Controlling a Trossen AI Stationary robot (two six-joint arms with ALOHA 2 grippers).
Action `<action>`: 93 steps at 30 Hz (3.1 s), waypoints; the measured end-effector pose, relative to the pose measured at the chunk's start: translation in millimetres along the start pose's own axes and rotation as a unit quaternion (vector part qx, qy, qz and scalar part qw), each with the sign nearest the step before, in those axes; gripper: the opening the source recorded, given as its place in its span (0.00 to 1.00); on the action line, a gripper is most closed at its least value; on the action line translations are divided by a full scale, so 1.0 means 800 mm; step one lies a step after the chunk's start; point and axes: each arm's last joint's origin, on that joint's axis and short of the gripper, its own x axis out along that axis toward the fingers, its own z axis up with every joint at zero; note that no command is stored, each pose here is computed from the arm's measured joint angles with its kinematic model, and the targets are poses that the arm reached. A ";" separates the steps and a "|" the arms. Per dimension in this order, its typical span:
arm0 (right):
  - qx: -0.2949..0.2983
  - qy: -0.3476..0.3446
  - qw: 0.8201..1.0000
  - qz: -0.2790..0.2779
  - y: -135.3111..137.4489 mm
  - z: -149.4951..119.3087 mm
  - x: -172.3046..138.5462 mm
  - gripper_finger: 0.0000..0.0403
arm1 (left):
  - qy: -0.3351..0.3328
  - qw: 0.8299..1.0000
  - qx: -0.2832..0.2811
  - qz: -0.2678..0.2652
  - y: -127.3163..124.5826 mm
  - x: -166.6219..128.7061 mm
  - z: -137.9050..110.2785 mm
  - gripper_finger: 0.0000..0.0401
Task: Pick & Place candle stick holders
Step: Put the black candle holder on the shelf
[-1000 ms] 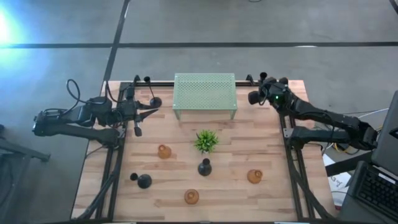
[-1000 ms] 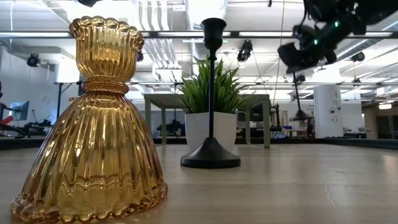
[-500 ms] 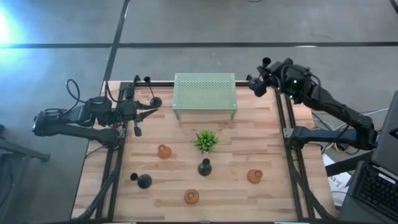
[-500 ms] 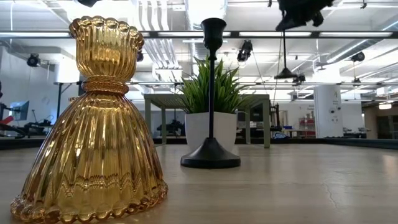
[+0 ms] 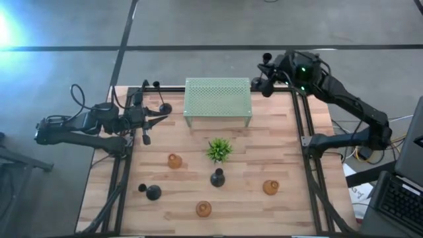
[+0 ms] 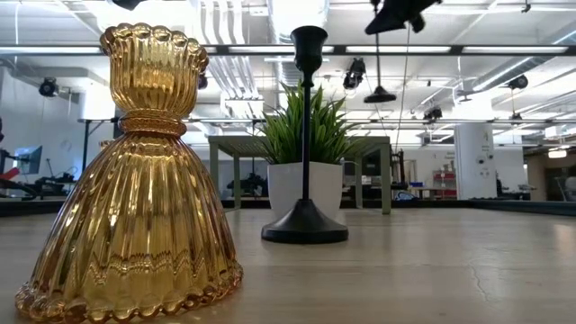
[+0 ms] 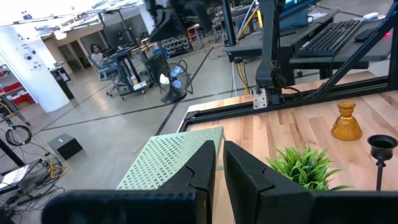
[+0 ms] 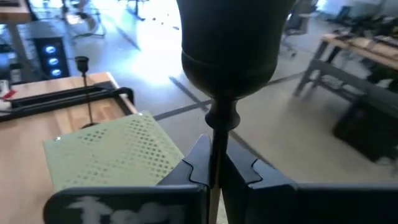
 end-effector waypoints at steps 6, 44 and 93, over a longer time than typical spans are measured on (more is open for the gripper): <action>0.021 0.020 0.998 0.055 -0.018 0.002 0.044 0.02 | -0.001 1.000 0.000 0.000 0.000 0.000 0.000 0.09; 0.034 0.001 0.993 0.112 -0.062 -0.069 0.148 0.02 | -0.001 1.000 -0.006 0.001 0.000 -0.001 0.000 0.09; 0.058 0.011 0.990 0.125 -0.071 -0.077 0.148 0.27 | -0.003 1.000 -0.014 0.001 0.001 -0.002 0.000 0.09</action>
